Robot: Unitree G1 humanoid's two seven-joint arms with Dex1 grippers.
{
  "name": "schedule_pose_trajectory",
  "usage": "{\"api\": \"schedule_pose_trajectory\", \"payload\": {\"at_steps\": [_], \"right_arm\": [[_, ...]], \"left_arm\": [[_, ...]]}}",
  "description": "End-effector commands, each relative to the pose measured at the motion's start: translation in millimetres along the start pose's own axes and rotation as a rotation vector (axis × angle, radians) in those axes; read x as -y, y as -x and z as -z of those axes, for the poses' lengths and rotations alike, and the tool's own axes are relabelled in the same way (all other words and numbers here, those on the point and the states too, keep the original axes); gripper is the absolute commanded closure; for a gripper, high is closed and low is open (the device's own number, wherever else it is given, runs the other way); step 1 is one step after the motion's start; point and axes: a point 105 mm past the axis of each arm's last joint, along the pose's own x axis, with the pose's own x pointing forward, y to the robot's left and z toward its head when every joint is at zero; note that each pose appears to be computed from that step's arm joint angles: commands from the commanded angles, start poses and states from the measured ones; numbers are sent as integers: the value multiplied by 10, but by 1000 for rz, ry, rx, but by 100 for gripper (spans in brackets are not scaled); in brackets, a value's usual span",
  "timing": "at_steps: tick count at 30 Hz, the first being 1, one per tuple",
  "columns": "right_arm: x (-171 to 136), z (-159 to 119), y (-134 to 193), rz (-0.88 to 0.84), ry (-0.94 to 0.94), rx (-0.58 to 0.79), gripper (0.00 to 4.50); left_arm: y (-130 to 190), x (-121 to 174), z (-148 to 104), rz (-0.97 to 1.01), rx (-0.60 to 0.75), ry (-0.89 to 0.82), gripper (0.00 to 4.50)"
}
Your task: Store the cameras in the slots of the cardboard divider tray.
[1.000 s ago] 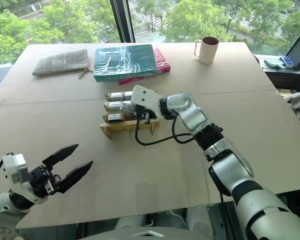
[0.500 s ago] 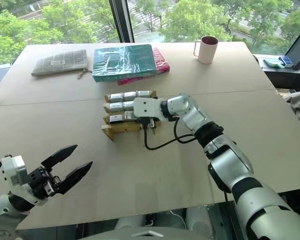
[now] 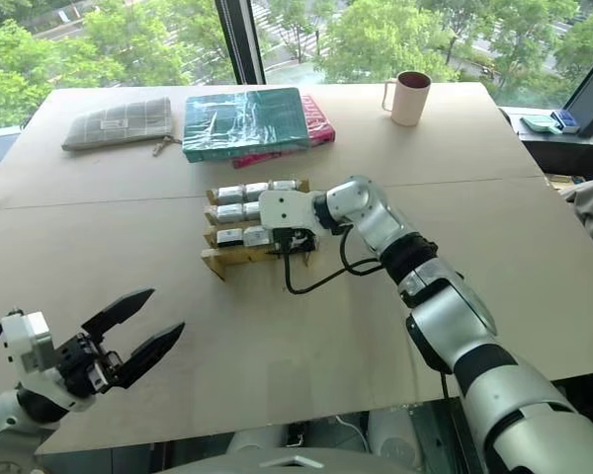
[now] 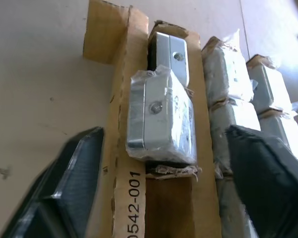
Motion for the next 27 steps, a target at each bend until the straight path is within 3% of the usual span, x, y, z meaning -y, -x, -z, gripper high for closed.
{"api": "schedule_pose_trajectory", "payload": {"at_steps": [1,3,4,5,14,17,27], "right_arm": [[89,-435,388,95,-22,143,66],[9,-467,553,125,-49,139,66],[-30,-448,596,143,-35,116,14],[-66,-422,614,158,-19,93,5],[-105,-228,278,227,28,-6,5],[-91,-267,166,233,28,16,79],[-109,-210,-42,210,52,8,79]], "left_arm": [[-74,81,-68,51,22,-24,0],[-114,69,-63,63,26,-19,0],[-131,56,-58,69,26,-18,0],[-146,44,-53,75,26,-16,0],[-189,-22,-49,104,22,-22,0],[-139,-15,-36,97,13,-16,0],[-34,19,-57,54,6,-26,0]]}}
